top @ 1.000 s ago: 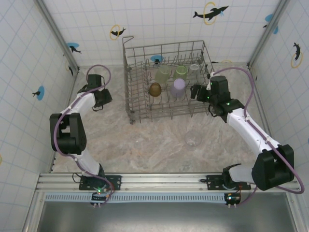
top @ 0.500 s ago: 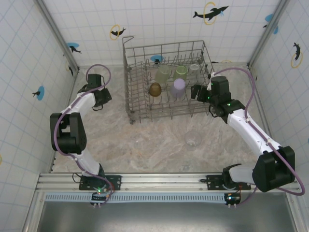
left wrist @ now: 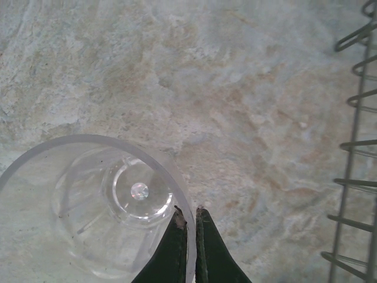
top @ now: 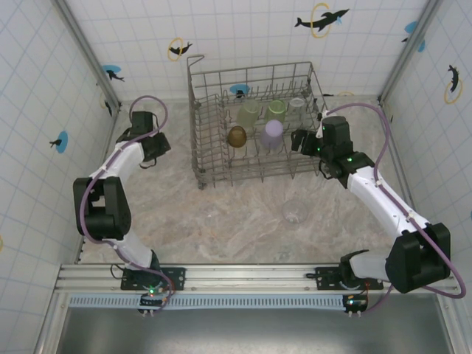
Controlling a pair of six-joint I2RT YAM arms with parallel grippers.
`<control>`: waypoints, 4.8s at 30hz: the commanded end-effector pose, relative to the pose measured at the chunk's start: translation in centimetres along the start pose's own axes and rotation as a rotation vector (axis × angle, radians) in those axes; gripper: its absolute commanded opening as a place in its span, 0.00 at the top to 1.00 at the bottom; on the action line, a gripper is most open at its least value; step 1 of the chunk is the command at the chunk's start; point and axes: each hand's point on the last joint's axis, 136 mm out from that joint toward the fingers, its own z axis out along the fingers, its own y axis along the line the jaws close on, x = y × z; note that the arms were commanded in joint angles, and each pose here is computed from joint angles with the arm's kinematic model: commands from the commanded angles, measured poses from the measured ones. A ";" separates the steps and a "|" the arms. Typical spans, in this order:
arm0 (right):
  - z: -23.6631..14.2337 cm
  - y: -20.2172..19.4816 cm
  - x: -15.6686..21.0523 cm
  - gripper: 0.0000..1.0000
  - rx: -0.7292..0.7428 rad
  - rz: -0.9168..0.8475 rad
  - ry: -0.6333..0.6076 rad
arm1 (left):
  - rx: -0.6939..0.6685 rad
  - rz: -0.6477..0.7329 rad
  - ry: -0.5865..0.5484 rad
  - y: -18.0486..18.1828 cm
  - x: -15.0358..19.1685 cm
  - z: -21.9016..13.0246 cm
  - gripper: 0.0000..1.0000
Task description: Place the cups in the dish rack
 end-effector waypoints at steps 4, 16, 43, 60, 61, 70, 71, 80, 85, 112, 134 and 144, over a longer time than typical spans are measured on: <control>0.1 1.1 -0.5 0.00 -0.047 0.008 -0.013 | 0.121 -0.020 -0.178 -2.7 -4.8 -4.5 1.00; 0.7 2.3 -0.9 0.00 -0.092 0.020 0.003 | 0.389 -0.022 -0.374 -7.2 -8.1 -10.4 1.00; 3.2 9.0 -2.4 0.00 -0.401 0.136 0.036 | 0.825 0.165 -0.642 -15.6 -9.0 -21.9 1.00; 3.7 13.2 -5.3 0.00 -0.644 0.336 -0.001 | 1.030 0.363 -0.569 -23.1 -5.8 -21.8 1.00; 3.8 13.3 -5.5 0.00 -0.651 0.350 -0.005 | 1.042 0.370 -0.564 -23.6 -5.7 -21.8 1.00; 4.4 15.3 -6.8 0.00 -0.777 0.468 -0.030 | 1.121 0.369 -0.530 -26.1 -4.8 -21.5 1.00; 4.6 15.5 -6.9 0.00 -0.785 0.481 -0.026 | 1.126 0.370 -0.529 -26.3 -4.7 -21.4 1.00; 5.4 17.2 -7.8 0.00 -0.909 0.618 -0.049 | 1.183 0.331 -0.518 -26.9 -4.4 -20.9 1.00; 6.2 18.5 -8.7 0.00 -0.966 0.666 -0.045 | 1.224 0.302 -0.506 -27.5 -4.6 -20.8 1.00; 8.2 19.3 -10.3 0.10 -1.030 0.828 -0.103 | 1.284 0.303 -0.426 -30.2 -1.7 -19.5 1.00; 8.0 19.0 -10.9 0.53 -1.020 0.728 -0.092 | 1.183 0.284 -0.401 -29.3 -1.7 -18.4 0.46; 8.2 18.7 -11.3 0.54 -0.902 0.468 -0.095 | 1.060 0.285 -0.448 -27.3 -2.1 -19.3 0.08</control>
